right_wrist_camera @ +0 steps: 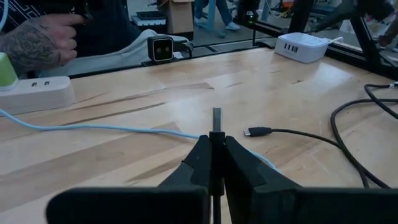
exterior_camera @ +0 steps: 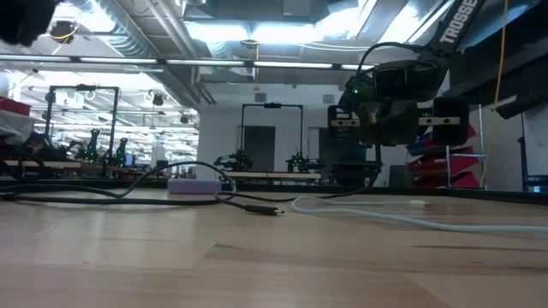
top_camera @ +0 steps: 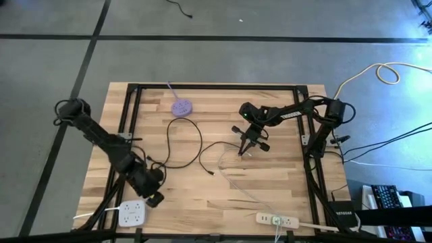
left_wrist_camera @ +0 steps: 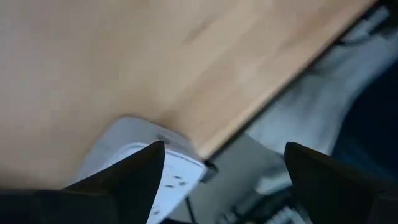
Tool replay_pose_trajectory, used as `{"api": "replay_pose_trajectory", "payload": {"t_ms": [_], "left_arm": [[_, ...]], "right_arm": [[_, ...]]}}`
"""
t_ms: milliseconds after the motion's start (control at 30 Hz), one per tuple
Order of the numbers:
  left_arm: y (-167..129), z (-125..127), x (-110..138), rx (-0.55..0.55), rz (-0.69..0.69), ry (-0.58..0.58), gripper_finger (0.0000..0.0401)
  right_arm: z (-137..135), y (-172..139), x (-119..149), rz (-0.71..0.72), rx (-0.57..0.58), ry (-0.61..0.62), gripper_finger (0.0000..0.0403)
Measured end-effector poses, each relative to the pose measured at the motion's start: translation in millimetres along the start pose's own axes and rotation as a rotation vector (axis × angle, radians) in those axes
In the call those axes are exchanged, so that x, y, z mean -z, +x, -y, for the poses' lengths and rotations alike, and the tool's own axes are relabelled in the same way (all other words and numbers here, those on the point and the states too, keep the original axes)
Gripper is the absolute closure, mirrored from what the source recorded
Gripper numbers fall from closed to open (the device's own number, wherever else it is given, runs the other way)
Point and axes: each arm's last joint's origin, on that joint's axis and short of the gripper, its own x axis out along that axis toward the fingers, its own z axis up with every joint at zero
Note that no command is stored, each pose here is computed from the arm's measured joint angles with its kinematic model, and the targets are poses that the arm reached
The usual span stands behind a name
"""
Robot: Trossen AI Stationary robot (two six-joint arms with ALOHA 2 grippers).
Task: Insert USB
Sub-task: Insert the right black usb cable into the white outlet extension
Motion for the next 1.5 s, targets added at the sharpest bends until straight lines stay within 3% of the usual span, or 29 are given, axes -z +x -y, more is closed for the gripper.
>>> {"api": "replay_pose_trajectory", "payload": {"t_ms": [133, 367, 467, 633, 1033, 1233, 1500], "left_arm": [[15, 6, 20, -0.134, -0.012, 0.006, 0.0086], [59, 16, 29, -0.309, -0.069, 0.096, 0.0086], [63, 19, 34, -0.356, -0.115, 0.162, 0.0086], [55, 17, 52, -0.415, -0.126, 0.178, 0.0086], [61, 13, 52, -0.451, 0.057, 0.133, 0.0086], [76, 14, 51, -0.483, 0.031, 0.195, 0.0087], [77, 21, 53, -0.425, 0.003, 0.162, 0.0087]], "right_arm": [[0, 0, 0, 0.000, 0.000, 0.000, 0.0402], [0, 0, 1, 0.001, -0.002, -0.003, 0.0402], [0, 0, 1, 0.006, -0.005, -0.001, 0.0402], [0, 0, 1, 0.006, -0.006, 0.001, 0.0402], [-1, 0, 2, 0.001, -0.009, 0.018, 0.0402], [-2, 1, 2, -0.001, -0.010, 0.023, 0.0402], [-2, 1, 2, -0.002, -0.012, 0.031, 0.0402]]}}
